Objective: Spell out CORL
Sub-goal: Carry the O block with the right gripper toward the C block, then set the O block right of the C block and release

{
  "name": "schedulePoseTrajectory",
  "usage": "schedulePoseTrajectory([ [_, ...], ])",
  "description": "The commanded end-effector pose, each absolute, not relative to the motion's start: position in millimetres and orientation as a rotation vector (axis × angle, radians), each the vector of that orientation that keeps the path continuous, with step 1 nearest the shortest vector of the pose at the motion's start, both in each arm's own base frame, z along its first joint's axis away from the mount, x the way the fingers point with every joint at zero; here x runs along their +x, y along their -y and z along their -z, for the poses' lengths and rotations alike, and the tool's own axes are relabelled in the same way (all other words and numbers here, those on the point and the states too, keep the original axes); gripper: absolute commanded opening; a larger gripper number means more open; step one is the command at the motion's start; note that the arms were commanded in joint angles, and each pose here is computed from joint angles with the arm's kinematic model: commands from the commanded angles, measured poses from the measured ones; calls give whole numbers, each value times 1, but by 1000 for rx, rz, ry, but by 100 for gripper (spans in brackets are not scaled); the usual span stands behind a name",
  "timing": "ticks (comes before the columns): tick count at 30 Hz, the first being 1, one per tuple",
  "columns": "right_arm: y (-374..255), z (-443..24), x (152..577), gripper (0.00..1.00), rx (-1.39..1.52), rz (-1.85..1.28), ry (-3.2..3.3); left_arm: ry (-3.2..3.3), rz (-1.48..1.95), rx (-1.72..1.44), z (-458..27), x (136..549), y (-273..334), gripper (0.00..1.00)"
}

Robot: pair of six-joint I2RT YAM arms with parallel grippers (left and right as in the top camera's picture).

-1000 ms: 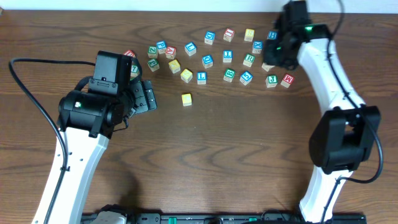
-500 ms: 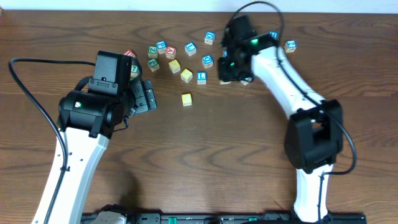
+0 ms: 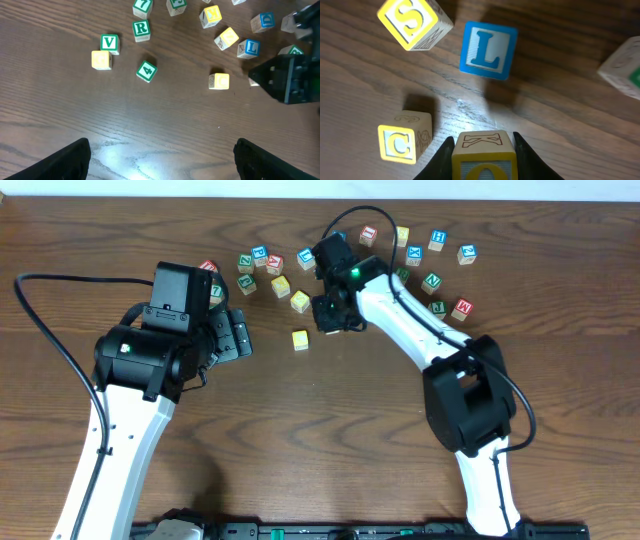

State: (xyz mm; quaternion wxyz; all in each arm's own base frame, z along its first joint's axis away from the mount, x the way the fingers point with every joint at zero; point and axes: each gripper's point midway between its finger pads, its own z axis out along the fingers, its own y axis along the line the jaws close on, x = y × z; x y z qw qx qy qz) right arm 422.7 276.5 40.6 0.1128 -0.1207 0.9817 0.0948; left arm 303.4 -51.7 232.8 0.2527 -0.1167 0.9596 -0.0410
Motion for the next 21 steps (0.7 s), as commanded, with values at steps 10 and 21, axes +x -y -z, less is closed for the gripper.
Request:
schedulePoseTrajectory([
  [10,-282,-16,413,17,-378,-131,-2901,-2596,99,-339,-237,306,48,90],
  [21,-280,-13,406,18,-250,-28,-2906,-2596,99,-339,-237,306,48,90],
])
